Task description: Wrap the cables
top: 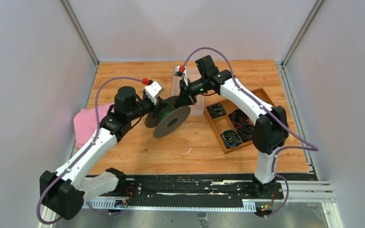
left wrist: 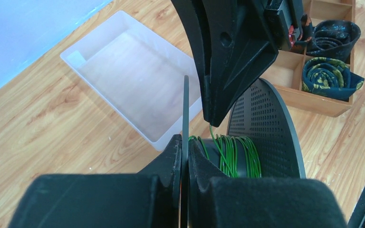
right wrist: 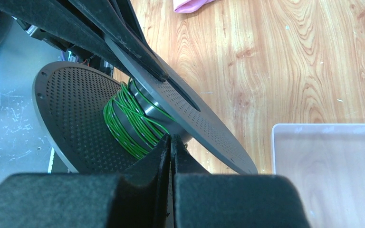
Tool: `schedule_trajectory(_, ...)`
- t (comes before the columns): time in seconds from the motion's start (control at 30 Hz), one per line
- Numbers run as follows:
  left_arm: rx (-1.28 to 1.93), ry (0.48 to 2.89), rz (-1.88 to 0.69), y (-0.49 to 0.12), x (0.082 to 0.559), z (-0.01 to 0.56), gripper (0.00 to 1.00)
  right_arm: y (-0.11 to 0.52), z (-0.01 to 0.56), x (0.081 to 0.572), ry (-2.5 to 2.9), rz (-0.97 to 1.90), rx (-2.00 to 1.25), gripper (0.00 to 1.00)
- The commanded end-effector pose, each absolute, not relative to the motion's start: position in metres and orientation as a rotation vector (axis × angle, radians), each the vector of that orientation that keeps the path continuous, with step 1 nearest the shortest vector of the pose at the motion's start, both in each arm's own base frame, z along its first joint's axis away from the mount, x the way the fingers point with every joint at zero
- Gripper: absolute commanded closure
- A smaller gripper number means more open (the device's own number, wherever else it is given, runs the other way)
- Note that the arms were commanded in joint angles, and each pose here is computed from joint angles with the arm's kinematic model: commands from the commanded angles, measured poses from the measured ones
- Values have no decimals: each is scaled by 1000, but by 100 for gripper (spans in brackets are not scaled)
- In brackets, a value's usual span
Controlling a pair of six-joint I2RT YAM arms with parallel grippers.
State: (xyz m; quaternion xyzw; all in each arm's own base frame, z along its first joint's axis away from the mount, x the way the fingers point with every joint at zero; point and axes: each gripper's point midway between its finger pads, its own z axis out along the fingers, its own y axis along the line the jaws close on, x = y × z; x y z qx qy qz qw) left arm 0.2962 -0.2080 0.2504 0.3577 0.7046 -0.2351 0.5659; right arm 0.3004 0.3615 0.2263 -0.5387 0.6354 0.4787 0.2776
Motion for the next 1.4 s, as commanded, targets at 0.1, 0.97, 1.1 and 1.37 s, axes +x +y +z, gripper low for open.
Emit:
schedule_trajectory(0.1, 811, 1562, -610, -214, 294, 288, 100, 351, 199, 316, 1796, 1238, -1421, 99)
schedule_trajectory(0.97, 732, 1578, -636, -210, 302, 289, 100, 358, 169, 303, 1885, 1296, -1431, 99)
schedule_trajectory(1.1, 702, 1599, -586, -201, 308, 283, 100, 353, 179, 321, 1902, 1236, -1381, 98)
schedule_trajectory(1.37, 475, 1694, -420, -169, 334, 267, 100, 313, 224, 394, 2023, 998, -1052, 80)
